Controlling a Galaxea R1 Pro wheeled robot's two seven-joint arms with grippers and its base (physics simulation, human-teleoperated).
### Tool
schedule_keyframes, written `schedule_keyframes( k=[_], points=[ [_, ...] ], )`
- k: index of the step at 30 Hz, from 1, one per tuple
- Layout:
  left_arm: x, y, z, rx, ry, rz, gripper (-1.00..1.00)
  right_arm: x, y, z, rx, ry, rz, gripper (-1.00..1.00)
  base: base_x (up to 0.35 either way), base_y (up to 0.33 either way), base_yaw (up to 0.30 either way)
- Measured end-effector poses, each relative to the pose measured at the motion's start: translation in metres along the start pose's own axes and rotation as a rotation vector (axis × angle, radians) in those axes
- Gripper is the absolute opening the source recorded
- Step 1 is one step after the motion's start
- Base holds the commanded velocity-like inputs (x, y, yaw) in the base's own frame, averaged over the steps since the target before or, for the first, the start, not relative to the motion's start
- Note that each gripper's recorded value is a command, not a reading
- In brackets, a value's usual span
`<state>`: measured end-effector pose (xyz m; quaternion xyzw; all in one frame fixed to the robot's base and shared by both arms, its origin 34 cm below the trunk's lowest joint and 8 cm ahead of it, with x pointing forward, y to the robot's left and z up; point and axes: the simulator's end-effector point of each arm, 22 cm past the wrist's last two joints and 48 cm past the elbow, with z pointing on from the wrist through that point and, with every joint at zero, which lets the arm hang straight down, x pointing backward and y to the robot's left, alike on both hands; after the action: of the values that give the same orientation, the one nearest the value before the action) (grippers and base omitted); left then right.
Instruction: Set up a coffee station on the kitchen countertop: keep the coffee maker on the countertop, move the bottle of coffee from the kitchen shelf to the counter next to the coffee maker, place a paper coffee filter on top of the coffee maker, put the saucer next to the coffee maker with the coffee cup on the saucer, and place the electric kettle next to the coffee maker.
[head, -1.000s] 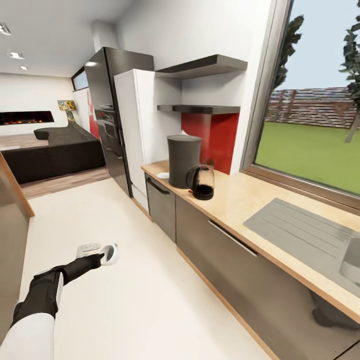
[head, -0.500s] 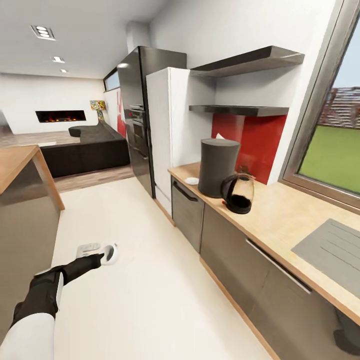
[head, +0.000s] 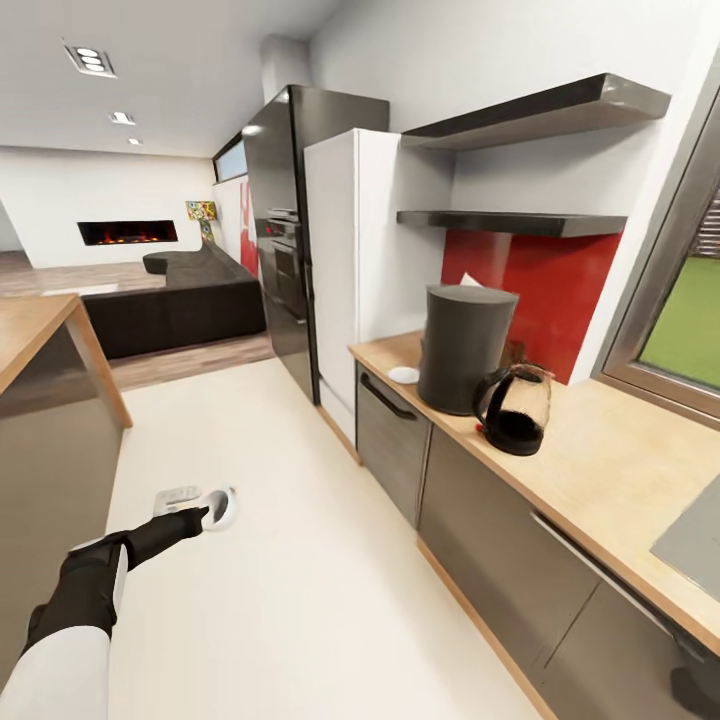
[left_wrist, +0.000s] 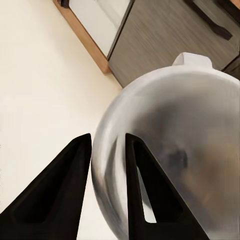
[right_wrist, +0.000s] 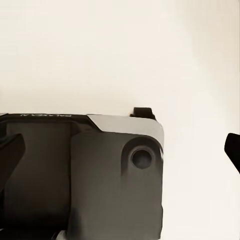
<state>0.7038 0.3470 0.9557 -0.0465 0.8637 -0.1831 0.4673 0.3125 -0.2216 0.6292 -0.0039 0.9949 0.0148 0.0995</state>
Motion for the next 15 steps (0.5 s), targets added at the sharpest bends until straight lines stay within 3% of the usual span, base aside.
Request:
schedule_keyframes(
  k=[5, 11, 15],
  points=[
    [0.0001, 0.0001, 0.0000, 0.000, 0.000, 0.000, -1.00, -0.0001, -0.0027, 0.0000, 0.003, 0.000, 0.006, 1.00, 0.330, 0.144, 0.004],
    [0.0000, 0.0004, -0.0002, -0.001, -0.001, -0.001, -1.00, -0.0001, -0.0024, 0.0000, 0.003, 0.000, 0.007, 1.00, 0.330, 0.143, 0.205],
    [0.0000, 0.0003, -0.0001, -0.001, 0.000, -0.001, -1.00, 0.0000, -0.0032, 0.0000, 0.004, 0.000, 0.007, 1.00, 0.330, 0.146, 0.084]
  ],
)
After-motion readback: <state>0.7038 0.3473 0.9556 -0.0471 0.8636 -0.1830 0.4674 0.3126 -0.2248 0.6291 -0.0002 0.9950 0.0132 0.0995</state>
